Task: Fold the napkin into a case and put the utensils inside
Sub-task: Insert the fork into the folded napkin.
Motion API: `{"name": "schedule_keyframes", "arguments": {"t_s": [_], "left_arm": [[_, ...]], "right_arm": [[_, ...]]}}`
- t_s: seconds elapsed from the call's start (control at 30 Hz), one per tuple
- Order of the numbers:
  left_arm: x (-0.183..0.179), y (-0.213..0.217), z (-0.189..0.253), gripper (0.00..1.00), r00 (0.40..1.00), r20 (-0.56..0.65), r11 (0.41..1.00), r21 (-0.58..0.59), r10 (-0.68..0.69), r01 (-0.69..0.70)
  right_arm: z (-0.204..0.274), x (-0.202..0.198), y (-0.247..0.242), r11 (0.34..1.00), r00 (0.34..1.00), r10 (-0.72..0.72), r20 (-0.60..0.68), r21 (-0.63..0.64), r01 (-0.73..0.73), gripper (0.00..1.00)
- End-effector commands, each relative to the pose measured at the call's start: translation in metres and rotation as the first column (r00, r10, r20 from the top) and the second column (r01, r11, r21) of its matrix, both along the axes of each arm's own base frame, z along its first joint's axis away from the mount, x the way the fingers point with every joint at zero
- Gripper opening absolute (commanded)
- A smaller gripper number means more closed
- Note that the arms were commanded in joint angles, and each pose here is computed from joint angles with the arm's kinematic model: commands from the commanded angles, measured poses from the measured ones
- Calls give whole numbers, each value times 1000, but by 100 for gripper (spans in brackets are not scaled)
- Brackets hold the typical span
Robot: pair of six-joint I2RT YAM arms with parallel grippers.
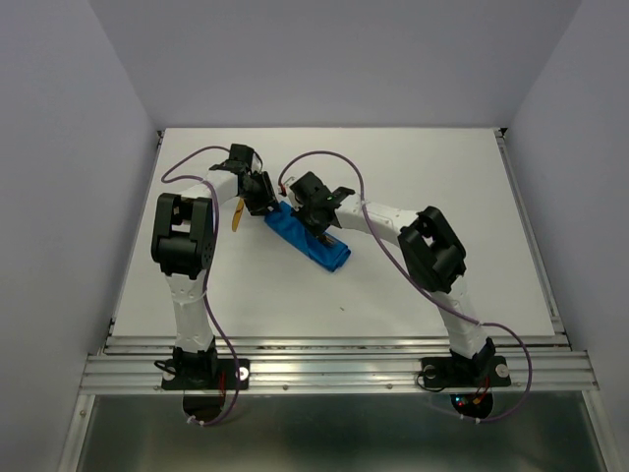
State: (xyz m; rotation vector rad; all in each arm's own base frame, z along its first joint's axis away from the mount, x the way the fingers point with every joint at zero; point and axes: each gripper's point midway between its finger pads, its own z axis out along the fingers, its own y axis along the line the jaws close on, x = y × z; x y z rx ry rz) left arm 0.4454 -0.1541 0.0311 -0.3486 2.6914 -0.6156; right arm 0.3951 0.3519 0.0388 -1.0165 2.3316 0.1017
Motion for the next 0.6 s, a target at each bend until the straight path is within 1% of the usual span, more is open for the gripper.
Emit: {"name": "schedule_keyframes", "arguments": {"t_s": [0.0,0.03,0.07,0.1,0.13,0.2,0.23,0.3,0.43,0.53,0.57], "left_arm": [[-9,-4,-3,48,999,-36,999,5,-33,33],[-8,-4,1,48,999,-31,1000,1,-31,31],[-7,-4,7,51,999,-22,1000,0,-26,26],[-5,-3,12,53,1000,-10,1000,5,-22,22],[-6,-2,14,58,1000,-10,1000,12,-18,19],[0,2,26,63,1000,21,999,35,-5,5],[1,4,30,64,1000,29,999,43,0,-1],[5,8,41,65,999,53,998,64,7,-10],[9,13,58,65,996,87,996,86,16,-24],[12,15,72,65,993,117,995,97,20,-31],[12,15,79,65,991,130,995,97,18,-31]], "right_arm": [[25,15,9,998,998,-12,65,60,8,10],[26,14,8,998,998,-18,65,60,14,19],[27,15,7,998,997,-26,70,57,22,35],[30,13,5,998,997,-33,72,60,29,41],[32,13,3,998,996,-41,75,61,36,51],[38,11,0,997,995,-51,80,69,46,53],[40,11,0,996,995,-58,83,74,52,54],[51,10,-1,994,993,-72,92,93,64,55],[66,7,-8,990,989,-102,111,113,89,58],[74,4,-18,986,982,-136,131,111,122,60],[85,3,-21,984,979,-145,145,122,128,60]]}}
